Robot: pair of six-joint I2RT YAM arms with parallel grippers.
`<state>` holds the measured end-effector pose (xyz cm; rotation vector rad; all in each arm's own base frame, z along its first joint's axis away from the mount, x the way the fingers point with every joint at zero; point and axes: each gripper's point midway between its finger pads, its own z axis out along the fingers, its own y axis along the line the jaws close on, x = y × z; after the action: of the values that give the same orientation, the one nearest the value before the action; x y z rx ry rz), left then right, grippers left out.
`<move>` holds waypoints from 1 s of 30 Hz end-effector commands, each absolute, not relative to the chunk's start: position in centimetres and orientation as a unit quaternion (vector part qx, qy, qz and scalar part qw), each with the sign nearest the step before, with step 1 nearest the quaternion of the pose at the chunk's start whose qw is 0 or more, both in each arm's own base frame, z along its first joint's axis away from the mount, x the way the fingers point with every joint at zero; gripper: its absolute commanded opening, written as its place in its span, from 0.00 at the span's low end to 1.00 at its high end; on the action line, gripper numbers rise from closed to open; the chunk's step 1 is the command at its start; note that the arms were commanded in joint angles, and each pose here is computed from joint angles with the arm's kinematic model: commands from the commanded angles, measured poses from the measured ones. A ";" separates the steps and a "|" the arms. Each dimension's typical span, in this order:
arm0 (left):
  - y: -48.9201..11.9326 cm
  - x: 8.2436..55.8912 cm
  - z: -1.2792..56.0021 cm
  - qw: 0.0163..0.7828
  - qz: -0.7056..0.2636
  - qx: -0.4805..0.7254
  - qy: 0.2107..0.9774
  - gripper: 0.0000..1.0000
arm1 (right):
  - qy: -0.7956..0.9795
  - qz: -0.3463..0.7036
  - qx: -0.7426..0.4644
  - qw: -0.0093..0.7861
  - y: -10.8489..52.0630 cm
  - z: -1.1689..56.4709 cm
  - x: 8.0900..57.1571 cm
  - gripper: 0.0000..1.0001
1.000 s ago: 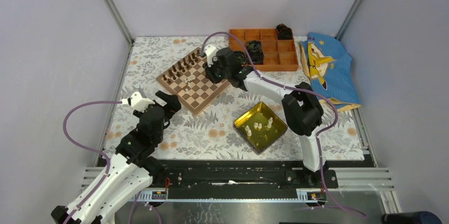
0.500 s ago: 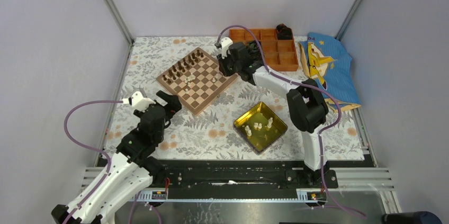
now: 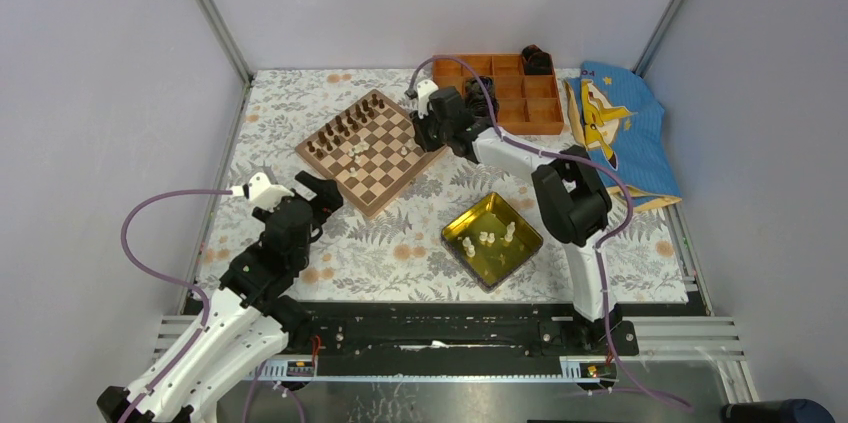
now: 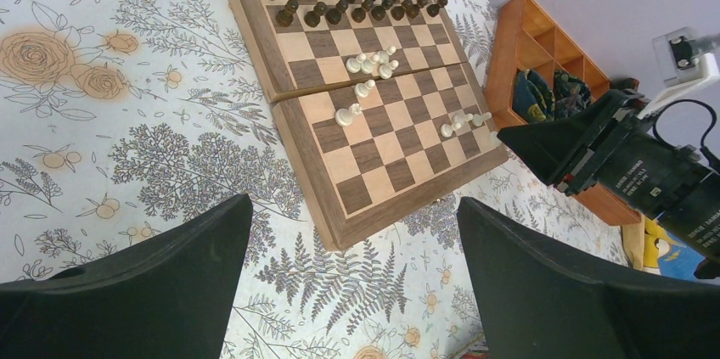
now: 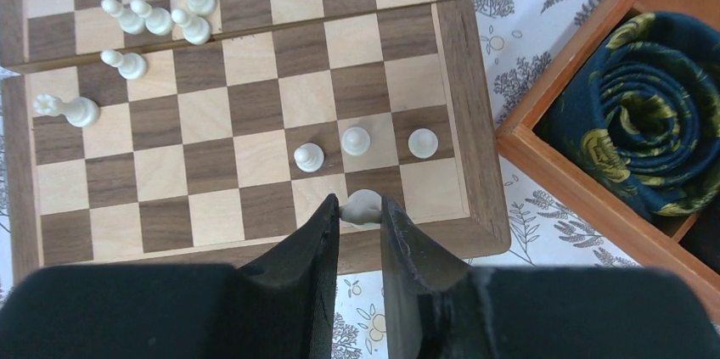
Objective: Set up the chess pieces on the board
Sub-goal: Place the chess piece on the chessboard.
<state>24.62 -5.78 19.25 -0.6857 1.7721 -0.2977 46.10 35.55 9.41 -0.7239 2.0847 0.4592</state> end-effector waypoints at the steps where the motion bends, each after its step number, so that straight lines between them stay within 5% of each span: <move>1: -5.6 24.7 19.1 0.575 -0.124 -0.300 0.751 0.99 | 0.832 0.190 -0.277 0.441 35.7 10.5 47.4 0.15; 30: -5.7 24.8 18.5 0.571 -0.121 -0.301 0.754 0.99 | 0.843 0.204 -0.274 0.416 36.0 7.8 47.8 0.16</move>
<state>24.65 -5.81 18.59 -0.6849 1.7881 -0.2850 46.69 35.36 6.48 -0.7068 2.1522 0.4753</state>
